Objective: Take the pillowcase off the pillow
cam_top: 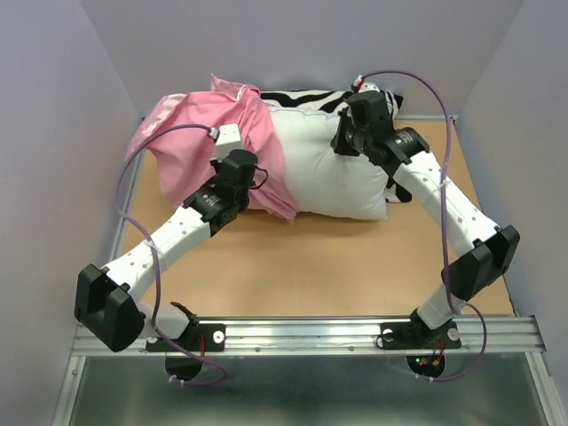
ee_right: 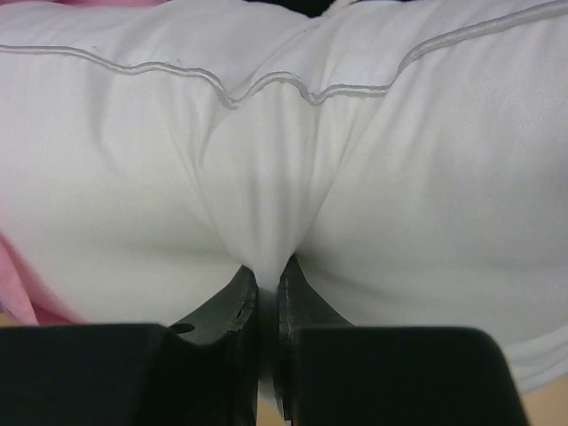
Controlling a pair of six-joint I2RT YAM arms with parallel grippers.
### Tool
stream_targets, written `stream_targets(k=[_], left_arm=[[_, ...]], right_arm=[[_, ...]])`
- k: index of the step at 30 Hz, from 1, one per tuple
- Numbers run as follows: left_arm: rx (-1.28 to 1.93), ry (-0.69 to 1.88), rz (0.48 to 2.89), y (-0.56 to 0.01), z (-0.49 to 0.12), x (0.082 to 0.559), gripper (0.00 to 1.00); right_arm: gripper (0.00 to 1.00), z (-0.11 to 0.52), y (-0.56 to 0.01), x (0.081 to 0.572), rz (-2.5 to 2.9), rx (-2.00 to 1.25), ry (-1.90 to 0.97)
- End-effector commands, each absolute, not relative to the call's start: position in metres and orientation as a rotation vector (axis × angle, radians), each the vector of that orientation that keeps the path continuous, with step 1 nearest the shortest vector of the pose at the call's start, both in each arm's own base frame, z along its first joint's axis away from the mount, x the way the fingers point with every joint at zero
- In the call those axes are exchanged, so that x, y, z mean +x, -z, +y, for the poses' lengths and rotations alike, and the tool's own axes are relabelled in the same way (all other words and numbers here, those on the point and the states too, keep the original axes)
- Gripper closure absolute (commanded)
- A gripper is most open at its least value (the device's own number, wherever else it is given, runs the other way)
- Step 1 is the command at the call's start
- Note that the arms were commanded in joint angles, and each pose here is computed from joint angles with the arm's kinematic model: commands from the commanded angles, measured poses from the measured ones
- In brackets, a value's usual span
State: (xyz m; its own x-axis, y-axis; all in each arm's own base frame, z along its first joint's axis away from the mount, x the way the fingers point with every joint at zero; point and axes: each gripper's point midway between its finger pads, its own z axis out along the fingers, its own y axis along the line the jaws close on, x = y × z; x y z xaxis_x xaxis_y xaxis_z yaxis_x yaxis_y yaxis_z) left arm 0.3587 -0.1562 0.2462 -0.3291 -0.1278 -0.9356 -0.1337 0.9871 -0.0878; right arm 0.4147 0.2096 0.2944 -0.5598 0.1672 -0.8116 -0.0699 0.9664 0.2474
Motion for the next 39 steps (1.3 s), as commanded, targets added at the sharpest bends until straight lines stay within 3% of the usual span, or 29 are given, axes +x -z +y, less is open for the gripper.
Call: stream_targets(k=[1,7,15,20,22,25,28,29,31,32,39], left_arm=[[-0.437,-0.161,1.812,-0.274,-0.063,0.357,1.00],[-0.541,-0.266,1.802,-0.271,-0.011,0.354,1.00],[-0.718,-0.373,1.720,-0.275,0.051,0.330,1.00],[-0.591,-0.179,1.724,-0.302,0.024,0.335,1.00],[-0.511,-0.127,1.753,-0.305,0.006,0.339,1.00],[-0.405,-0.032,1.820,-0.292,-0.038,0.340,1.00],[-0.338,0.034,1.870,-0.270,-0.076,0.338,1.00],[-0.329,0.040,1.893,-0.258,-0.083,0.338,1.00],[-0.296,0.069,1.923,-0.245,-0.100,0.336,1.00],[-0.301,0.078,1.929,-0.239,-0.106,0.337,1.00],[-0.249,0.135,1.961,-0.222,-0.135,0.329,1.00]], right_arm=[[0.99,0.159,-0.402,0.398,1.917,0.174,-0.257],[0.99,0.106,-0.467,0.385,1.802,0.264,-0.182],[0.99,0.038,-0.499,0.378,1.752,0.388,-0.108],[0.99,0.056,-0.454,0.389,1.879,0.339,-0.175],[0.99,0.062,-0.403,0.396,1.988,0.331,-0.171],[0.88,0.074,-0.370,0.398,2.004,0.307,-0.238],[0.69,0.106,-0.345,0.388,2.040,0.208,-0.328],[0.58,0.127,-0.345,0.378,2.034,0.156,-0.330],[0.48,0.161,-0.338,0.364,2.041,0.071,-0.355],[0.39,0.198,-0.327,0.345,2.053,-0.025,-0.380],[0.14,0.307,-0.275,0.261,2.027,-0.338,-0.379]])
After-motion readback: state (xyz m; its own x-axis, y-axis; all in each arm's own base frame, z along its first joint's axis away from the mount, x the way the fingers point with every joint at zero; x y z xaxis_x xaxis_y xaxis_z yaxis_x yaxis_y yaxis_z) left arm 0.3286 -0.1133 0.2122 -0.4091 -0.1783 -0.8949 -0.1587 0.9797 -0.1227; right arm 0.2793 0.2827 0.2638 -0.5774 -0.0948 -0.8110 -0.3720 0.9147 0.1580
